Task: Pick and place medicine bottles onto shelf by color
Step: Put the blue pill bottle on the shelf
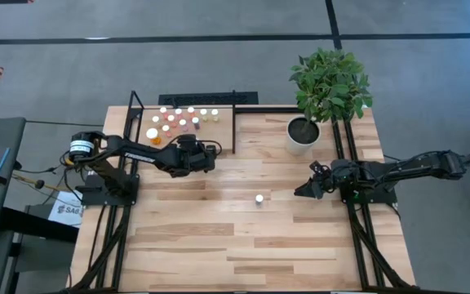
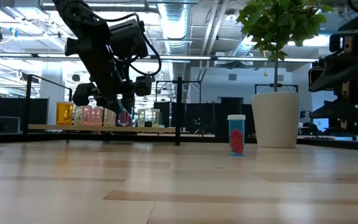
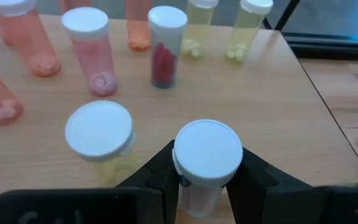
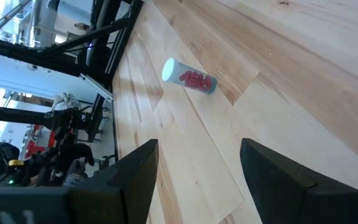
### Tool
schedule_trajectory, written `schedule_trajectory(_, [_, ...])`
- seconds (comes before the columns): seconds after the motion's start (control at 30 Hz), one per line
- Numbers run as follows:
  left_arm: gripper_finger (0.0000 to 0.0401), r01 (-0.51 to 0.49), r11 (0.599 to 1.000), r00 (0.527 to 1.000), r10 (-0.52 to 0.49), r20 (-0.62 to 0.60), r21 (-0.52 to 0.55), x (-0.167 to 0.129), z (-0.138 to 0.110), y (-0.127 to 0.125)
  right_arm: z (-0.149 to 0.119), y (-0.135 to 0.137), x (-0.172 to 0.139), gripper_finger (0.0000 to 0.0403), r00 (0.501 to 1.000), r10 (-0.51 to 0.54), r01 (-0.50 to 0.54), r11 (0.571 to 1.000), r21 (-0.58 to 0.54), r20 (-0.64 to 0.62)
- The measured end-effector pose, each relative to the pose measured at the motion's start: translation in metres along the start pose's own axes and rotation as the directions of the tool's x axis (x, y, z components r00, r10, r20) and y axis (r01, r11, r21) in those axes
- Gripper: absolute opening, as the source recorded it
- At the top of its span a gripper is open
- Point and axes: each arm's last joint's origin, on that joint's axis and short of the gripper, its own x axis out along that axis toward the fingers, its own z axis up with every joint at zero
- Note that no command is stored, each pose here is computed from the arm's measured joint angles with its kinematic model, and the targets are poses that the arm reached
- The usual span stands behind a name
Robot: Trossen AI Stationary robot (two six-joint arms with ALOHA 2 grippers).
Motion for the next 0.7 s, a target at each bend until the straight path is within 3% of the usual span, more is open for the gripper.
schedule_trajectory(0.7, [0.009, -0.126, 0.991, 0.992, 0.126, 0.01, 0.037, 0.014, 0.008, 0.015, 0.0, 0.0, 0.0, 0.0249, 1.0, 0.001, -0.001, 1.0, 0.0, 0.001])
